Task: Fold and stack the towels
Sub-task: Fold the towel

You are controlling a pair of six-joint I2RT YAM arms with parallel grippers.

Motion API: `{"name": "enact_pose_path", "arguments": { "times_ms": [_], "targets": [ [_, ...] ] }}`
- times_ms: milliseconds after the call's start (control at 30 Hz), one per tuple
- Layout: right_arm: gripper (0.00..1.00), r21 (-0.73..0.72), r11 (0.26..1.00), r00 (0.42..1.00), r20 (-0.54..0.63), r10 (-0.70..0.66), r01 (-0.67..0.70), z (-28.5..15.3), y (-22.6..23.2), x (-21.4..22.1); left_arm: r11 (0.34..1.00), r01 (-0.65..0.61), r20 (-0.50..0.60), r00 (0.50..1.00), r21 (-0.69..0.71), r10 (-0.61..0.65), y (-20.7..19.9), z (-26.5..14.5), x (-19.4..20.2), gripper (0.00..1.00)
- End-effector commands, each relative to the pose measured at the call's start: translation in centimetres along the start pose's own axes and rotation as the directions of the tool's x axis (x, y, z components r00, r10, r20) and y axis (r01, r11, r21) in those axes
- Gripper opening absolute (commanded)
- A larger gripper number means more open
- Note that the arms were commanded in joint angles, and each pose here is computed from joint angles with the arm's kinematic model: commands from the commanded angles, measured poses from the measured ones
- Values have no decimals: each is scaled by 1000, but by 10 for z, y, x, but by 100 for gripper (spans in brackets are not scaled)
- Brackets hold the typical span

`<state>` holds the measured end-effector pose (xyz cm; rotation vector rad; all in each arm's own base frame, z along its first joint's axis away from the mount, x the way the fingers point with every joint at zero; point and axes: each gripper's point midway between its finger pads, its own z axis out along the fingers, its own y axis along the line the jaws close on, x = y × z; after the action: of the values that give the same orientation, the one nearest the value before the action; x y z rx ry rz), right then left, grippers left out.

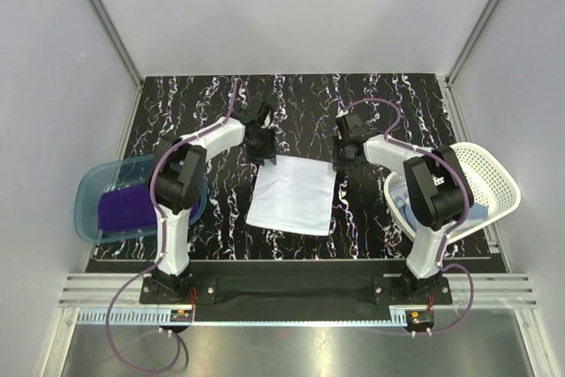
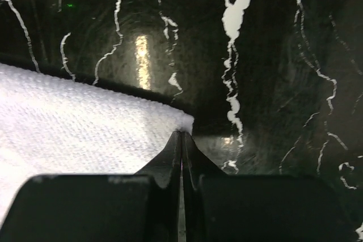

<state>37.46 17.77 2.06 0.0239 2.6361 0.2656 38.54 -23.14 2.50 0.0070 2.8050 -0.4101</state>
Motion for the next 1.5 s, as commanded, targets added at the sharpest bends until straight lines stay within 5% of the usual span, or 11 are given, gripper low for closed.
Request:
{"name": "enact_pose_path", "arguments": {
  "times_ms": [0, 667, 833, 933, 1133, 1467],
  "targets": [
    [2, 23, 998, 997, 42, -62, 61, 4, -4, -16, 1000, 6, 45, 999, -20, -5, 6, 8, -18, 48],
    [4, -117, 953, 960, 25, -280, 281, 18, 9, -37, 998, -52, 76, 996, -27, 54, -1, -25, -45, 55],
    [15, -199, 920, 940, 31, -339, 338, 5, 15, -47, 968, -250, 122, 962, 18, 246, -10, -51, -61, 56],
    [33, -293, 877, 921, 41, -386, 381, -14, 30, -52, 937, -348, 116, 932, 32, 342, -7, -53, -66, 56],
    [50, -433, 808, 904, 39, -425, 399, -30, 39, -60, 922, -383, 76, 922, 55, 379, 12, -36, -66, 56],
    [44, -550, 770, 872, -145, -468, 322, -4, 10, -44, 893, -438, 65, 899, 103, 434, 19, -17, -63, 56]
  ]
}}
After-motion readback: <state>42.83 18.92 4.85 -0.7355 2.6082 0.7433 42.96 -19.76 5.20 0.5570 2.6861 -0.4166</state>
